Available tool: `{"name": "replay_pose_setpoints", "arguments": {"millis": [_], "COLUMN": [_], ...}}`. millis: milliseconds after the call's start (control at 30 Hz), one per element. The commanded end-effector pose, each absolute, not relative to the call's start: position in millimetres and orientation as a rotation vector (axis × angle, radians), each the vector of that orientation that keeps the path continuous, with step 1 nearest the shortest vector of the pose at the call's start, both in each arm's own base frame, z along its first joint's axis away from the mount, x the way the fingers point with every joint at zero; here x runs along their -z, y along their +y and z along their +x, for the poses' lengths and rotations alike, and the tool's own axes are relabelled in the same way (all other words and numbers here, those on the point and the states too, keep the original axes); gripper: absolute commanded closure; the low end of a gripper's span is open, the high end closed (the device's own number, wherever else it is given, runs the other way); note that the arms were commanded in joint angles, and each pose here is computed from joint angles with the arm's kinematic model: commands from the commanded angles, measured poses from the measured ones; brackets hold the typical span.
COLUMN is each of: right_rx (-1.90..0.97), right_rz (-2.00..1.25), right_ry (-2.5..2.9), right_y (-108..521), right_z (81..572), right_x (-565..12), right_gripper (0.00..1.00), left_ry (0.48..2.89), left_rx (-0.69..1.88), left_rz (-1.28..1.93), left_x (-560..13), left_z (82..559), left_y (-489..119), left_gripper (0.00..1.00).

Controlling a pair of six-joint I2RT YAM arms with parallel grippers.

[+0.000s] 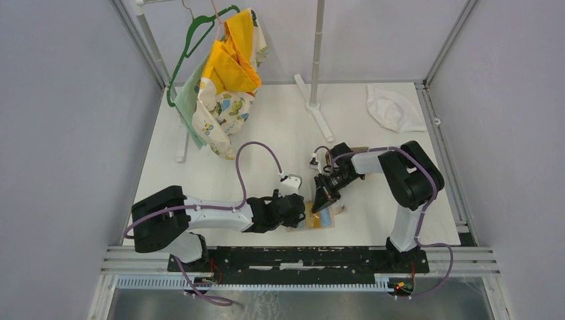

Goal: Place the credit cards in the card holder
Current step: Insert the credit card into the card holder.

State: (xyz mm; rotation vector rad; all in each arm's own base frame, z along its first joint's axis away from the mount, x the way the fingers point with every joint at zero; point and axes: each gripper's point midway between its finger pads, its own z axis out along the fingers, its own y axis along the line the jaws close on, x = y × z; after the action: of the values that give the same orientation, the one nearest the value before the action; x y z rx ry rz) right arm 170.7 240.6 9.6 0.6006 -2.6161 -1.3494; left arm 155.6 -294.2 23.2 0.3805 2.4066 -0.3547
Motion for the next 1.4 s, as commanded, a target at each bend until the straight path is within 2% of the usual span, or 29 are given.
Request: {"name": "replay_pose_setpoints", "arguments": {"millis": [0, 433, 800, 933, 1200, 1267, 1367], "right_rx": [1.189, 1.278, 1.273, 1.27, 1.259, 1.26, 1.259], "right_rz": [0.682, 0.781, 0.809, 0.808, 0.8, 0.8, 0.799], "right_ry": [-2.689, -2.652, -2.656, -2.656, -2.656, -2.658, -2.657], "right_y": [232, 248, 247, 247, 245, 245, 245], "right_z": [174, 180, 181, 181, 180, 181, 181], "right_x": [22, 13, 14, 15, 16, 16, 16], "right_gripper": [0.96, 0.76, 0.73, 0.73, 0.73, 0.74, 0.74], "left_ry": [2.408, 2.389, 2.296, 2.277, 2.288, 2.292, 2.29], "left_rx": [0.282, 0.407, 0.715, 0.695, 0.384, 0.292, 0.199], "left_rz": [0.437, 0.432, 0.45, 0.469, 0.471, 0.46, 0.461], "left_x": [-14, -42, -106, -108, -88, -82, -72], "left_z": [157, 152, 120, 110, 125, 129, 133], "left_y": [-280, -293, -338, -365, -403, -406, -408], "left_gripper": [0.43, 0.37, 0.38, 0.51, 0.82, 0.87, 0.89]}}
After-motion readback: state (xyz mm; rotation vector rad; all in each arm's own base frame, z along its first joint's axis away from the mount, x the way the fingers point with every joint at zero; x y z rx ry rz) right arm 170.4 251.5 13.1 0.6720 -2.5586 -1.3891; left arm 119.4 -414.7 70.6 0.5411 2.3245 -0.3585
